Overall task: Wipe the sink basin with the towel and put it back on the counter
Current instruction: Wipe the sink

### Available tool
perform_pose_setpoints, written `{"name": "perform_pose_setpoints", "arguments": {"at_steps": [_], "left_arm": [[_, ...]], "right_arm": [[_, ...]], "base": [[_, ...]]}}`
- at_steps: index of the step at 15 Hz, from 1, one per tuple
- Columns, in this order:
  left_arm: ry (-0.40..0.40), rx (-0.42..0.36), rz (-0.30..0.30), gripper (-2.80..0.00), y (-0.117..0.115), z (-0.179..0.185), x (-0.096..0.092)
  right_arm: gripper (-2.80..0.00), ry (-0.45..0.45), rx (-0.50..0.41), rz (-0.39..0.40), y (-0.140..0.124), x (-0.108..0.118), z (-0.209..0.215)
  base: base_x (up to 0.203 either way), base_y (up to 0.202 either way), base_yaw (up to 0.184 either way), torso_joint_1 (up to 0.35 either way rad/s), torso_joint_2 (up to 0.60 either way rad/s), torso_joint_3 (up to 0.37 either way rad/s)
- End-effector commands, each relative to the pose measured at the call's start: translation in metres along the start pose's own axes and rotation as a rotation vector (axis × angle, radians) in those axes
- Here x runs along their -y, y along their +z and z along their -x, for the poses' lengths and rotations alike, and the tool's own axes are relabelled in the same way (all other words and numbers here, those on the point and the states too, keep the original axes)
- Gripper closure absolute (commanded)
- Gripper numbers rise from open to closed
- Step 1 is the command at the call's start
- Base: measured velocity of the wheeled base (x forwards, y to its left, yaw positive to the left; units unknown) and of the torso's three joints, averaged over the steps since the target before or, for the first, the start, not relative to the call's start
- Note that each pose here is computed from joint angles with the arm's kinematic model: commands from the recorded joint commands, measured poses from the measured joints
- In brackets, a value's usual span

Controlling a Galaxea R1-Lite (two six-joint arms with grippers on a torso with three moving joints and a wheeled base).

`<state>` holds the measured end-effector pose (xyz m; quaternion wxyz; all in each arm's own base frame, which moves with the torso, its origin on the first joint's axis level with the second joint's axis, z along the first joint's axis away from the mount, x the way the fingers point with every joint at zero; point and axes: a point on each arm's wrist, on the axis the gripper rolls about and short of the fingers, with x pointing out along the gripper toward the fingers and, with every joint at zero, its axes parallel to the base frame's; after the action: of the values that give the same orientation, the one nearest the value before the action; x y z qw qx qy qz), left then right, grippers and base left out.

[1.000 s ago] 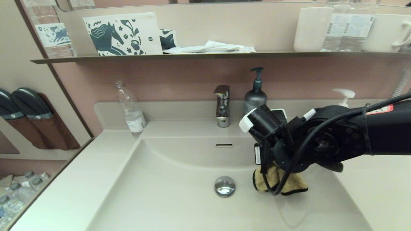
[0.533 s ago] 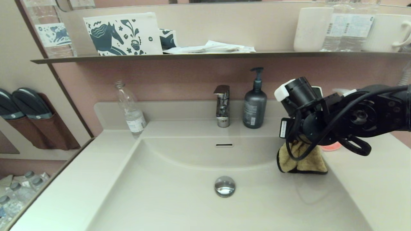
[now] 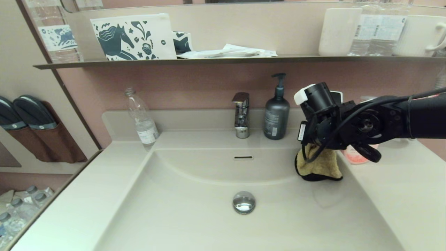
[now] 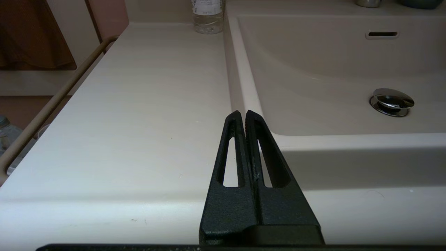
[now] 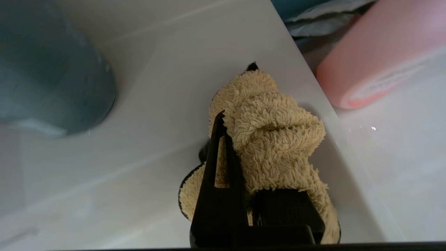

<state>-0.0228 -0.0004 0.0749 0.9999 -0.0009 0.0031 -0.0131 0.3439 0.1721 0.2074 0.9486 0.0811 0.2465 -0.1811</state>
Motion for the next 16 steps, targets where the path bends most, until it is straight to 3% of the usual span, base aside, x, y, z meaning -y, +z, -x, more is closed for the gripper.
{"name": "perform_pose_setpoints", "arguments": {"at_steps": [1,9,16], "left_arm": [[0.0,-0.001,0.0,0.0,0.0,0.0,0.0],[0.0,0.0,0.0,0.0,0.0,0.0,0.0],[0.0,0.0,0.0,0.0,0.0,0.0,0.0]], "right_arm": [[0.0,-0.035,-0.015,0.004,-0.005,-0.005,-0.022],[0.0,-0.076,-0.018,0.001,-0.006,-0.014,-0.061],[0.0,-0.073,0.002,-0.018,0.01,-0.025,-0.073]], "base": [[0.0,0.0,0.0,0.0,0.0,0.0],[0.0,0.0,0.0,0.0,0.0,0.0],[0.0,0.0,0.0,0.0,0.0,0.0]]}}
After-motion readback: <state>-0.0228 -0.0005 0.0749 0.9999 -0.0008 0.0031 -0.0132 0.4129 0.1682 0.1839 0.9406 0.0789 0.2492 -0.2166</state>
